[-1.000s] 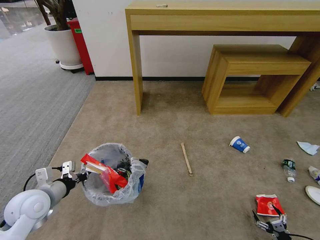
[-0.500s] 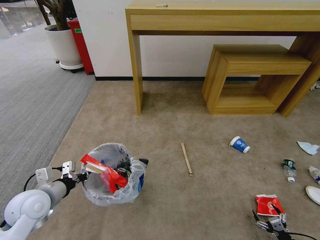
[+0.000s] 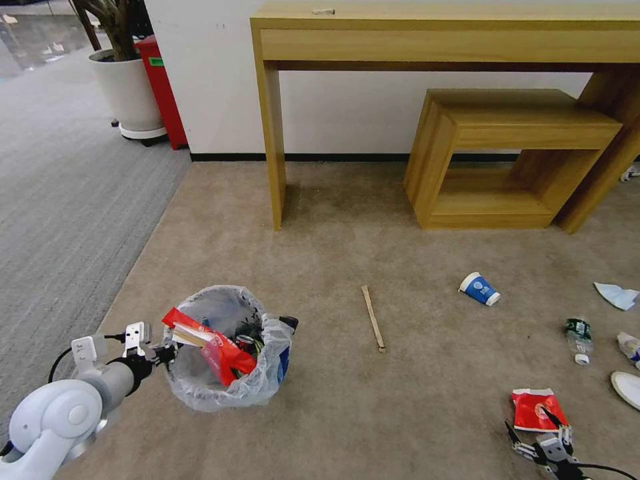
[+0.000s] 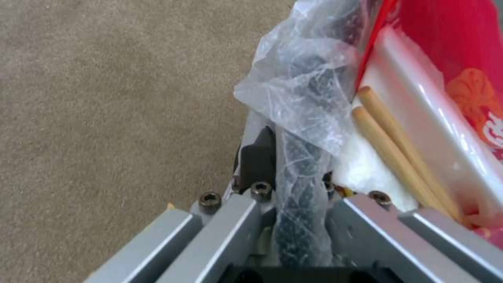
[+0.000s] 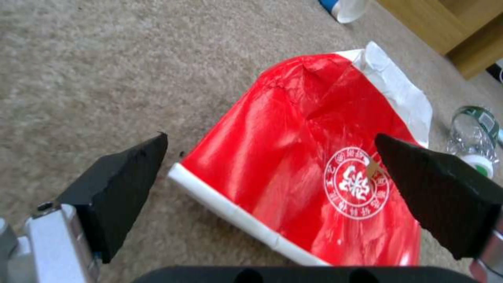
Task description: Pick up the trash bin and place the garbage on the floor into it.
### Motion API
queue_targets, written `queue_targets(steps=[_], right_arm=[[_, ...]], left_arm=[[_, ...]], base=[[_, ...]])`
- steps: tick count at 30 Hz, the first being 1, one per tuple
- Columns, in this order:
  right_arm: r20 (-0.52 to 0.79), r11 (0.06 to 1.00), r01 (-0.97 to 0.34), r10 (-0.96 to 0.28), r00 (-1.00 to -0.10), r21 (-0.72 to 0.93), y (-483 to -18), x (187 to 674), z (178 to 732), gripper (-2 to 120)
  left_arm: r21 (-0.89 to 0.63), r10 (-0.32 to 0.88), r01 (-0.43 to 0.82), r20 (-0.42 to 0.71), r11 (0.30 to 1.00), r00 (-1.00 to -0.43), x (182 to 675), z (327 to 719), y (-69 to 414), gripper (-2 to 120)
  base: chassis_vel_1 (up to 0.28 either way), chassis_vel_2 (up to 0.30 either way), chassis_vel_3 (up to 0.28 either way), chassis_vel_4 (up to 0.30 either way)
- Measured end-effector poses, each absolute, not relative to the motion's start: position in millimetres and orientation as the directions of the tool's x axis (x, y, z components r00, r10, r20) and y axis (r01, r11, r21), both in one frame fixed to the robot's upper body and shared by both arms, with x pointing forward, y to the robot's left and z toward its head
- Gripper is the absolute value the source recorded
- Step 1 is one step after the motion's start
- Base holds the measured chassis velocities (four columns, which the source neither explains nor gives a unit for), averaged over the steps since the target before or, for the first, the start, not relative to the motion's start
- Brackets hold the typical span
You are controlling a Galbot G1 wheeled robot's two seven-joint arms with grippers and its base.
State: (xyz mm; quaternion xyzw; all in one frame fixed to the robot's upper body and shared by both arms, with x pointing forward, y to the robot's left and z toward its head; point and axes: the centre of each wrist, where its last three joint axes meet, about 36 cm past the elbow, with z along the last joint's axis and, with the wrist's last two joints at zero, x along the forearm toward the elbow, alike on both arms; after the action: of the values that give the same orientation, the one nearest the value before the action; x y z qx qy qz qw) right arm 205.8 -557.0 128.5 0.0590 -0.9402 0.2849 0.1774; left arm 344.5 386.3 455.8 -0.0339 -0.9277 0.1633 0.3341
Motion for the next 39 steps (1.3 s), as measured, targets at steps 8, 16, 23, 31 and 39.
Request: queue_targets(steps=[8,16,23,31,39], right_arm=[[0.376,0.814,-0.222,-0.005,-0.927,-0.537,-563,210,128,100],[0.367,0.791,-0.212,0.017,-0.930,-0.573,-571,220,130,100],[0.362,0.782,-0.208,0.025,-0.932,-0.588,-575,226,132,100],[0.356,0.756,-0.208,0.035,-0.934,-0.621,-579,233,133,100],[0.347,0.757,-0.201,0.035,-0.937,-0.621,-574,234,132,92]], left_arm=[[-0.328,0.173,-0.046,0.607,0.943,-0.776,344,456,386,0],[-0.335,0.177,-0.046,0.604,0.941,-0.777,344,454,384,0],[-0.337,0.178,-0.047,0.604,0.940,-0.777,344,453,384,0],[-0.338,0.178,-0.048,0.605,0.940,-0.776,344,452,384,0],[-0.340,0.182,-0.045,0.606,0.939,-0.774,345,451,381,0]], base=[[0.000,0.000,0.000,0.000],[0.000,0.000,0.000,0.000],[0.000,0.000,0.000,0.000],[0.000,0.000,0.000,0.000],[0.000,0.000,0.000,0.000]])
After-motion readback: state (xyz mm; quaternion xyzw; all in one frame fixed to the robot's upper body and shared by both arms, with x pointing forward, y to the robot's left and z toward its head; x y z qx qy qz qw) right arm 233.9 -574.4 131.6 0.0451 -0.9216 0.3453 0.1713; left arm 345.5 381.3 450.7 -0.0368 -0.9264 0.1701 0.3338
